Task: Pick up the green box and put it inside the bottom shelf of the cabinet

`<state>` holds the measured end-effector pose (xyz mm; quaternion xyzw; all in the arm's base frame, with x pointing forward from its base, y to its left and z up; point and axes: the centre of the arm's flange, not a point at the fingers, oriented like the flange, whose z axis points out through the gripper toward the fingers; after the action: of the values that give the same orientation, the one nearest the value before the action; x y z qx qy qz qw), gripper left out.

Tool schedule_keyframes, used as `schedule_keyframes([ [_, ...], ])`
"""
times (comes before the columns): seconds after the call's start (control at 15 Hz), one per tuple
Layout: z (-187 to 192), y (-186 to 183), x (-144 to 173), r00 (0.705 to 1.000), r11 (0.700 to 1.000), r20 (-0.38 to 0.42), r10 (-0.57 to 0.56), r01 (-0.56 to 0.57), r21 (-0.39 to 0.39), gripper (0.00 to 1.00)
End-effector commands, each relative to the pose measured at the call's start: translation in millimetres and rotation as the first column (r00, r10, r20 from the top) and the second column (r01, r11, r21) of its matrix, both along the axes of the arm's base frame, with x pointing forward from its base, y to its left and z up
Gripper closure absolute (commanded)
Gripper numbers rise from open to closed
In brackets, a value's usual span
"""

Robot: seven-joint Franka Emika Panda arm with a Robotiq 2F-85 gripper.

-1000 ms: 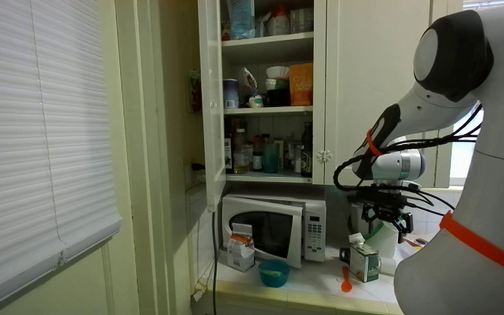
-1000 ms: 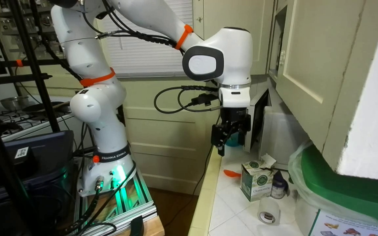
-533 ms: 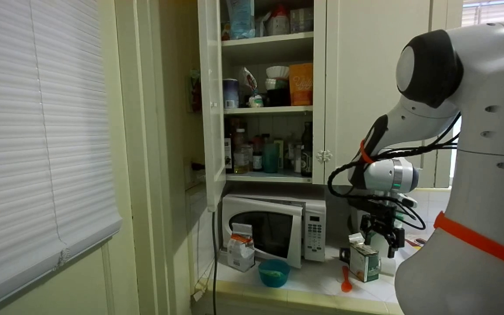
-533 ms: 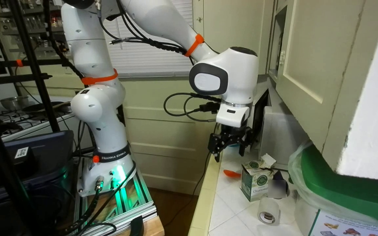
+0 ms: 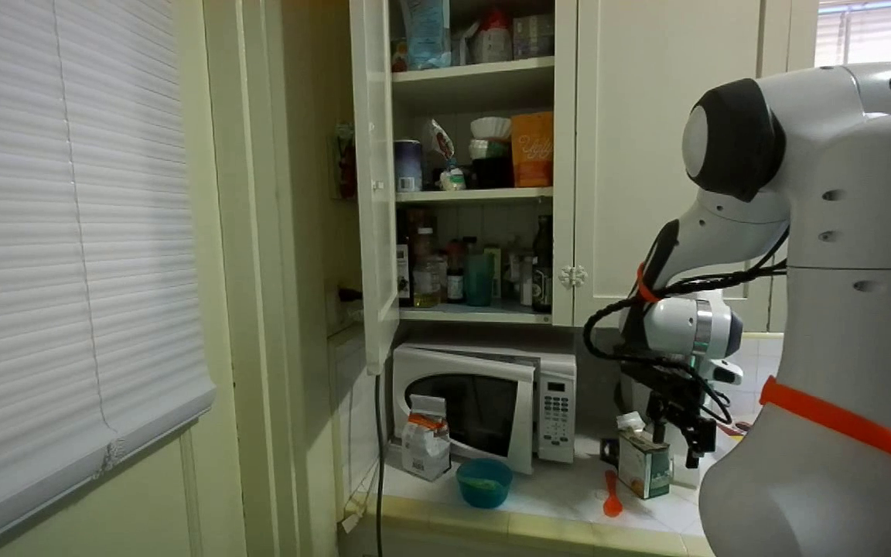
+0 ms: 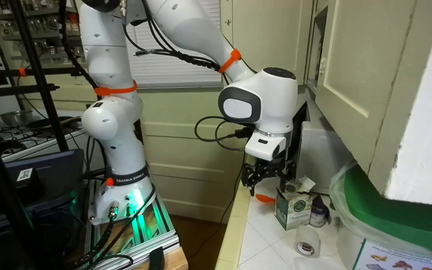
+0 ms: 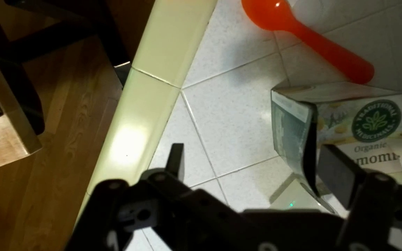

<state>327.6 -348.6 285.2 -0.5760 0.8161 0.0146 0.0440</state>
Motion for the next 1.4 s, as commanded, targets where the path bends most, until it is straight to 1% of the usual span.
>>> schedule_keyframes([
  [0.0, -12, -5, 7, 0.999, 0.999, 0.000, -0.052, 0.052, -0.010, 0.34],
  [0.13, -14, -7, 8, 0.998, 0.998, 0.005, -0.066, 0.066, -0.020, 0.51],
  [0.2, -13, -9, 8, 0.997, 0.997, 0.015, -0.074, 0.075, -0.030, 0.25],
  [0.27, -11, -9, 9, 0.997, 0.996, 0.027, -0.078, 0.080, -0.042, 0.13],
  [0.33, -11, -10, 9, 0.996, 0.995, 0.033, -0.081, 0.082, -0.050, 0.12],
  [0.4, -10, -10, 10, 0.996, 0.995, 0.036, -0.082, 0.084, -0.060, 0.08],
  [0.47, -10, -11, 11, 0.996, 0.994, 0.036, -0.085, 0.087, -0.066, 0.05],
  [0.6, -13, -12, 13, 0.996, 0.993, 0.033, -0.086, 0.088, -0.074, 0.04],
  [0.73, -17, -13, 14, 0.996, 0.993, 0.024, -0.084, 0.085, -0.078, 0.29],
  [0.8, -19, -13, 15, 0.997, 0.994, 0.021, -0.081, 0.082, -0.078, 0.31],
  [1.0, -19, -13, 16, 0.997, 0.994, 0.022, -0.077, 0.079, -0.082, 0.57],
  [1.13, -16, -14, 18, 0.997, 0.993, 0.028, -0.076, 0.078, -0.087, 0.70],
  [1.33, -15, -14, 21, 0.996, 0.993, 0.041, -0.077, 0.080, -0.090, 0.95],
])
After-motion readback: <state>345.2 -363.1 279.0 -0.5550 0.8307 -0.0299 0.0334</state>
